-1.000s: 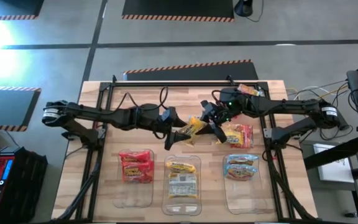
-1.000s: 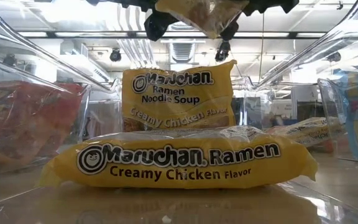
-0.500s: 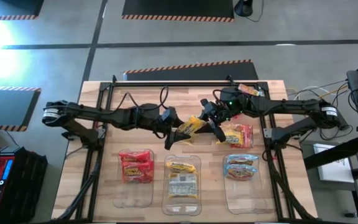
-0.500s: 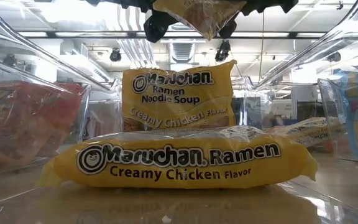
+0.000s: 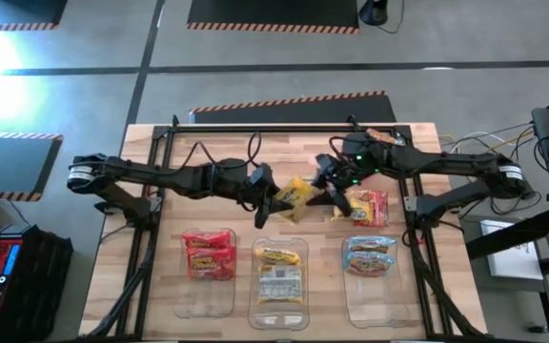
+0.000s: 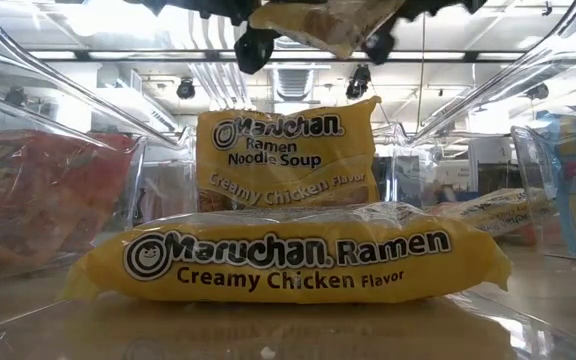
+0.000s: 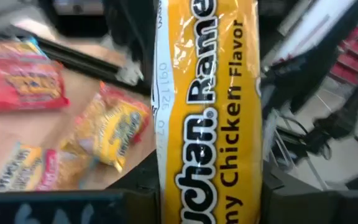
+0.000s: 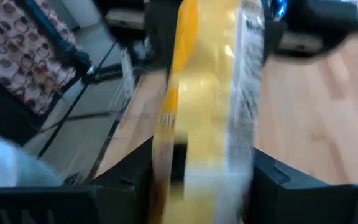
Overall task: Sort Maruchan noodles
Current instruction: Put the yellow noodle pack into the middle transparent bin
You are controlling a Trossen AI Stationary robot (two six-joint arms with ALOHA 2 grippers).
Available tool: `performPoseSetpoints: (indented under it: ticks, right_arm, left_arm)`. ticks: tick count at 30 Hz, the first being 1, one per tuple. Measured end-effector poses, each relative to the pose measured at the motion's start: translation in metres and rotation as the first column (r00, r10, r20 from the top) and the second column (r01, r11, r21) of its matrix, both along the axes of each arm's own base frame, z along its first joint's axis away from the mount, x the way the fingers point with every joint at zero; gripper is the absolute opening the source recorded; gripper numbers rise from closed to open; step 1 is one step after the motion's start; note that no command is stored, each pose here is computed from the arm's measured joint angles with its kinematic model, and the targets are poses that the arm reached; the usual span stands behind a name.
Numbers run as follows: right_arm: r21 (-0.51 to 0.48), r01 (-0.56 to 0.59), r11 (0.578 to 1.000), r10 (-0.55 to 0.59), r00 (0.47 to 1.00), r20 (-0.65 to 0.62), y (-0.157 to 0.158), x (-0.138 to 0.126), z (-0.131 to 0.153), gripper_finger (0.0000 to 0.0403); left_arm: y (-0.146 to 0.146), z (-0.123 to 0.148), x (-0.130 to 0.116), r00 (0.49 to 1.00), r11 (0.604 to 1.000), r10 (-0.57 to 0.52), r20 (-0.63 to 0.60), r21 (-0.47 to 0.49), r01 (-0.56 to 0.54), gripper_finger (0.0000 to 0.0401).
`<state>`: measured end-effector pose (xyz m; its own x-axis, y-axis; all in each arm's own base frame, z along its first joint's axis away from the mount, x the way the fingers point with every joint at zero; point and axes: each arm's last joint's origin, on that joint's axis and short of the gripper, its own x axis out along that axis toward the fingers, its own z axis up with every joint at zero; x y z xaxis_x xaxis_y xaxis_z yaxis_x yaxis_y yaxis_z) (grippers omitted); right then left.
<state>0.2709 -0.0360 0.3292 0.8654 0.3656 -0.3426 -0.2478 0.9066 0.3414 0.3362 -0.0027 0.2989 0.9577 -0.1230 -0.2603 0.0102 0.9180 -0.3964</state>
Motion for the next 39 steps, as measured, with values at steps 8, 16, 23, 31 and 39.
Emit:
performPoseSetpoints:
  ticks: [8, 16, 23, 31, 39]
  right_arm:
    - [0.067, 0.018, 0.998, -0.005, 0.982, -0.187, 0.008, -0.042, 0.022, 0.0195]
    - [0.190, 0.112, 0.975, -0.052, 0.954, -0.294, 0.010, -0.052, 0.020, 0.0186]
    - [0.221, 0.149, 0.964, -0.059, 0.927, -0.369, 0.010, -0.053, 0.012, 0.0180]
    - [0.209, 0.182, 0.961, -0.080, 0.905, -0.418, 0.010, -0.054, -0.001, 0.0180]
    - [0.180, 0.209, 0.961, -0.110, 0.889, -0.445, 0.009, -0.056, -0.003, 0.0183]
  left_arm:
    - [-0.001, -0.005, -0.002, 0.998, 0.999, -0.043, -0.053, -0.033, 0.041, 0.0127]
    - [-0.011, -0.010, -0.005, 0.982, 0.984, -0.146, -0.119, -0.125, 0.131, 0.0107]
    - [-0.041, -0.013, -0.008, 0.961, 0.968, -0.234, -0.149, -0.129, 0.216, 0.0115]
    - [-0.069, -0.023, -0.010, 0.947, 0.963, -0.235, -0.220, -0.186, 0.196, 0.0113]
    - [-0.087, -0.031, -0.010, 0.950, 0.950, -0.134, -0.282, -0.308, 0.043, 0.0112]
